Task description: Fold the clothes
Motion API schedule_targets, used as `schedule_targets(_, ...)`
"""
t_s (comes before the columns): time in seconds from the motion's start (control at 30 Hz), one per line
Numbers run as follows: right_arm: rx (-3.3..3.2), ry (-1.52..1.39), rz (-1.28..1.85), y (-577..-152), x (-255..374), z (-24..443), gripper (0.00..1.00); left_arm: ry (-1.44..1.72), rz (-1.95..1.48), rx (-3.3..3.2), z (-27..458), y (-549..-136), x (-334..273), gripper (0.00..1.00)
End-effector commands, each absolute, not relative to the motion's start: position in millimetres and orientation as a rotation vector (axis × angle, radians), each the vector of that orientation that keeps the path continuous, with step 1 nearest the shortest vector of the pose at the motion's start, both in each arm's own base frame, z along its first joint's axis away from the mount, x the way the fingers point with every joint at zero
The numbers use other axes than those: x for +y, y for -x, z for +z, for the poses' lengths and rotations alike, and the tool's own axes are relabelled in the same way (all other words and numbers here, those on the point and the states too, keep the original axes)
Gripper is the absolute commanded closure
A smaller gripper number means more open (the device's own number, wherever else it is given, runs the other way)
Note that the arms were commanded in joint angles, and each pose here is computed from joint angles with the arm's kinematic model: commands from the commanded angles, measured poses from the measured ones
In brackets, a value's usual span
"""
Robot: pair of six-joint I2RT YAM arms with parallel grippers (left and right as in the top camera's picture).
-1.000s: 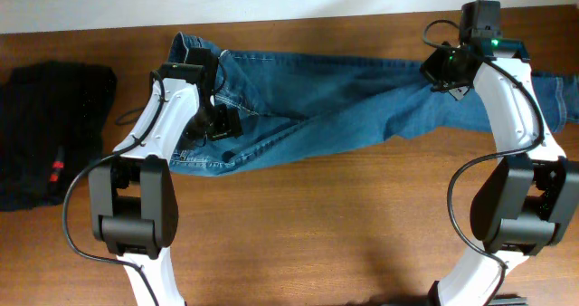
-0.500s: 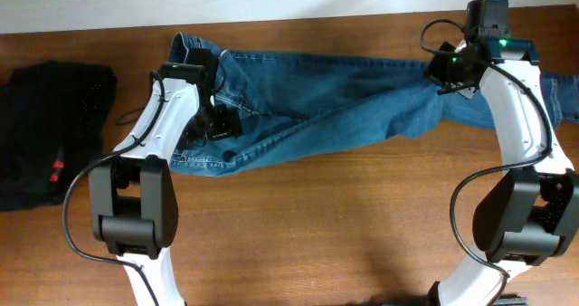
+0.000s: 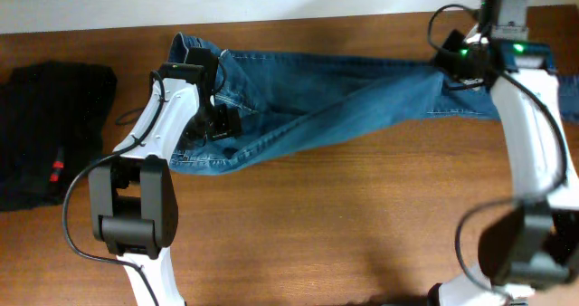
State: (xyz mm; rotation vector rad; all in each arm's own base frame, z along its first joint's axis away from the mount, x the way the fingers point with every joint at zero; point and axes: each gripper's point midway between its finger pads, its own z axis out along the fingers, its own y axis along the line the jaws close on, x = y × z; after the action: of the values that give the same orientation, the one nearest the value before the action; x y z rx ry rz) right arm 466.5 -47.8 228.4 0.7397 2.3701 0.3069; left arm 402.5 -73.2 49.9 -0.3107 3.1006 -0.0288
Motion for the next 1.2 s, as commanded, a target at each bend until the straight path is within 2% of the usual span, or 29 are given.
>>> schedule_targets(0.0,2.253,-0.7,0.313,-447.1,-47.4,270.9,0.96,0.323,-0.026,3.108,46.8,-402.3,-72.6,0.01)
schedule_targets(0.17,2.205,-0.674,0.331,-427.0,-42.4,252.6,0.96,0.323,-0.026,3.108,46.8,-402.3,-72.6,0.01)
schedule_targets(0.43,2.348,-0.723,0.339,-387.9,-33.1,140.8,0.96,0.323,-0.026,3.108,46.8,-402.3,-72.6,0.01)
schedule_targets(0.57,2.428,-0.711,0.317,-366.3,-29.9,108.7,0.96,0.323,-0.026,3.108,46.8,-402.3,-72.6,0.01)
schedule_targets(0.77,2.464,-0.722,0.295,-340.7,-28.2,92.4,0.96,0.323,-0.026,3.108,46.8,-402.3,-72.6,0.01)
schedule_targets(1.17,2.487,-0.828,-0.035,-289.2,-63.4,85.8,0.96,0.323,-0.026,3.108,46.8,-402.3,-72.6,0.01)
